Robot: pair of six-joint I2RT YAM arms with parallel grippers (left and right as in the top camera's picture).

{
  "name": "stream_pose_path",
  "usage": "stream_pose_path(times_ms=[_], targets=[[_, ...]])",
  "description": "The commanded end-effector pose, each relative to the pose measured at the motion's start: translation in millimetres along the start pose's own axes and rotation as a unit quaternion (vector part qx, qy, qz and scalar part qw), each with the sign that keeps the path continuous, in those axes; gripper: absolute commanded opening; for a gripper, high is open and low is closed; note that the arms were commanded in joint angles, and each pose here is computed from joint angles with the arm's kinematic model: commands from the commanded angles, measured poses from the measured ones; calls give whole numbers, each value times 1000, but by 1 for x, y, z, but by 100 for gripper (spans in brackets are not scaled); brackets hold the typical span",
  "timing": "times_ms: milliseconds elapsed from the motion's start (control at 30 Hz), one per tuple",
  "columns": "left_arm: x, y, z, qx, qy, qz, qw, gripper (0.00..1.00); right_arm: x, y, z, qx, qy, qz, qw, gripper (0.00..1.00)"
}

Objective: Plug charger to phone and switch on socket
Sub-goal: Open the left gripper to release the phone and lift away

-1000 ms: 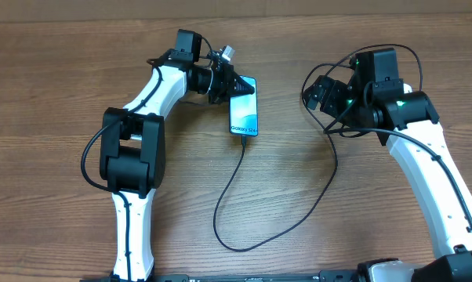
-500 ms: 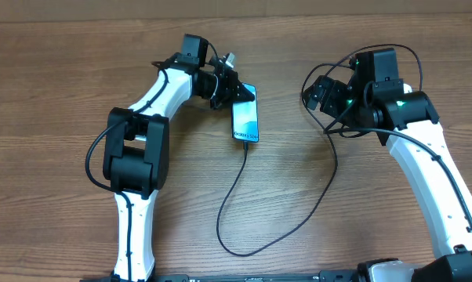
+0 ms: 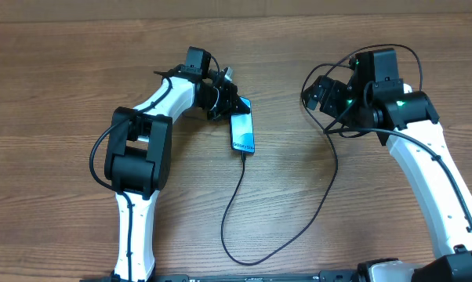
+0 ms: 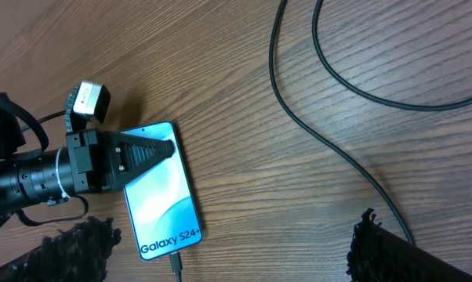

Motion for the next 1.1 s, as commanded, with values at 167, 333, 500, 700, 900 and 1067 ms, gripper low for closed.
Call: stream_pose_path(times_ms=[167, 333, 500, 700, 900, 1067], targets=[[-7, 16, 9, 14, 0, -28, 1000, 4, 10, 3, -4, 1, -16, -6, 1000, 98], [-8, 21, 9, 19, -2, -38, 999, 4, 10, 3, -4, 1, -16, -6, 1000, 98], [-9, 22, 10, 23, -3, -40, 999, 5, 10, 3, -4, 1, -16, -6, 1000, 98], [-9, 22, 10, 32, -3, -40, 999, 13, 10, 3, -4, 1, -16, -6, 1000, 98], [-9, 22, 10, 32, -3, -40, 999, 17, 10, 3, -5, 1, -18, -7, 1000, 98], [-9, 22, 10, 32, -3, -40, 999, 22, 10, 3, -5, 1, -18, -7, 1000, 98]])
Point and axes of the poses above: each gripper's point midway between its finger pads, its own x axis back along the fingers, its own y axis along the line the jaws close on, z = x × y, the point moved 4 cm from there along x, back along the fingers, and after that the axes turned 9 degrees about x, right-handed, at the moved point
